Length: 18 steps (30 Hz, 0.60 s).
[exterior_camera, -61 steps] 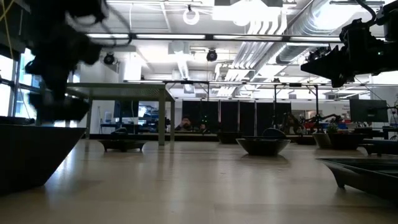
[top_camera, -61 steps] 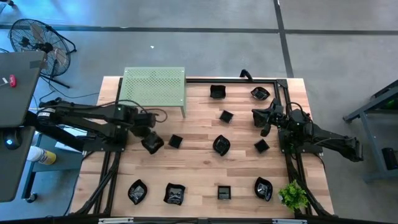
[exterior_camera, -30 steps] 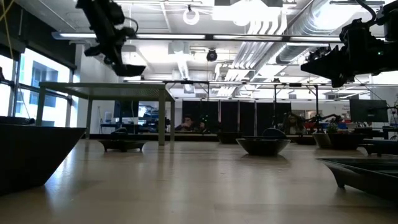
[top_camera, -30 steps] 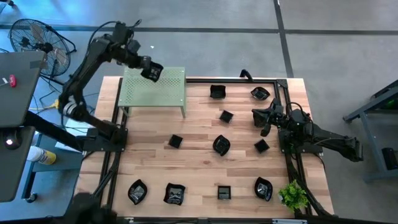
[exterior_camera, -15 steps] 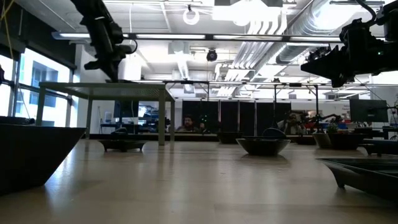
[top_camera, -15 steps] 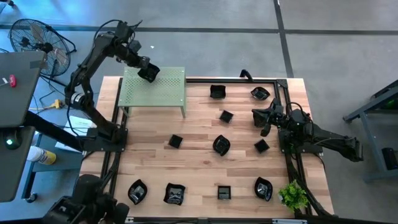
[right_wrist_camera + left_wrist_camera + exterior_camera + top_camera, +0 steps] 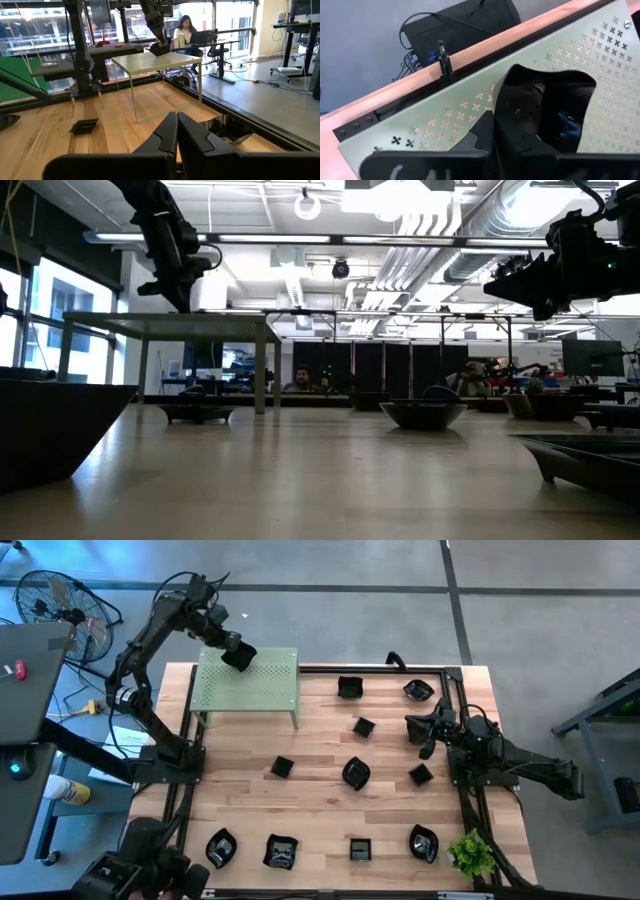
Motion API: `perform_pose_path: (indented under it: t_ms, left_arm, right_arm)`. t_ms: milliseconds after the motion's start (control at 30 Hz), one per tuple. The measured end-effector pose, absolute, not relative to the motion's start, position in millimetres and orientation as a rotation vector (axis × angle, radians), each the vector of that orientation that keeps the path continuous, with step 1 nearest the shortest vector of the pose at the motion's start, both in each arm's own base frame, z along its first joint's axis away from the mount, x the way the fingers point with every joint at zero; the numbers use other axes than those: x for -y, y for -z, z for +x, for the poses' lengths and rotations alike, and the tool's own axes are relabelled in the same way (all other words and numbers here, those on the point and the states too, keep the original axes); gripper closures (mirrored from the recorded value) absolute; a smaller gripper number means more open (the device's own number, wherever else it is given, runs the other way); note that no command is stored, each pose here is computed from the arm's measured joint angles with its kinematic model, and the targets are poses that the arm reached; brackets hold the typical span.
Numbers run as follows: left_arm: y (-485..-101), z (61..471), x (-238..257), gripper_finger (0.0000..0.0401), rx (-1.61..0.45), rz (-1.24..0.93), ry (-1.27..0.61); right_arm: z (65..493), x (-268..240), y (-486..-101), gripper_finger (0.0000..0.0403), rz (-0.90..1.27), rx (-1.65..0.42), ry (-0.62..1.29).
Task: Pick & Place Mini shaped plates
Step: Put the black distorted square plate on the shelf, then put the black square plate on the shelf
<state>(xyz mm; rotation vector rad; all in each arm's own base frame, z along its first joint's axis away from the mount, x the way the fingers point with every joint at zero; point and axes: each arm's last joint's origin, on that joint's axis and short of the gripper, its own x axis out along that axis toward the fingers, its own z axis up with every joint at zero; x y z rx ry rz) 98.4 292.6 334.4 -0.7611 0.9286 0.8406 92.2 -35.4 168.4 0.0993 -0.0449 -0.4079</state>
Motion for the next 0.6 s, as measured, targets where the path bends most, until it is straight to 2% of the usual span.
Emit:
perform_pose_path:
  t_ms: [367, 600]
  left_arm:
    - [-335.0, 98.3, -294.6, 0.033, -0.927, -0.737, -0.866]
    - [-349.5, 98.0, -293.6, 0.0329, -0.901, -0.71, -0.878]
  right_arm:
    - [92.2, 35.4, -168.5, 0.0398, 0.099, 0.045, 0.408]
    - [92.2, 35.4, -168.5, 0.0398, 0.099, 0.045, 0.408]
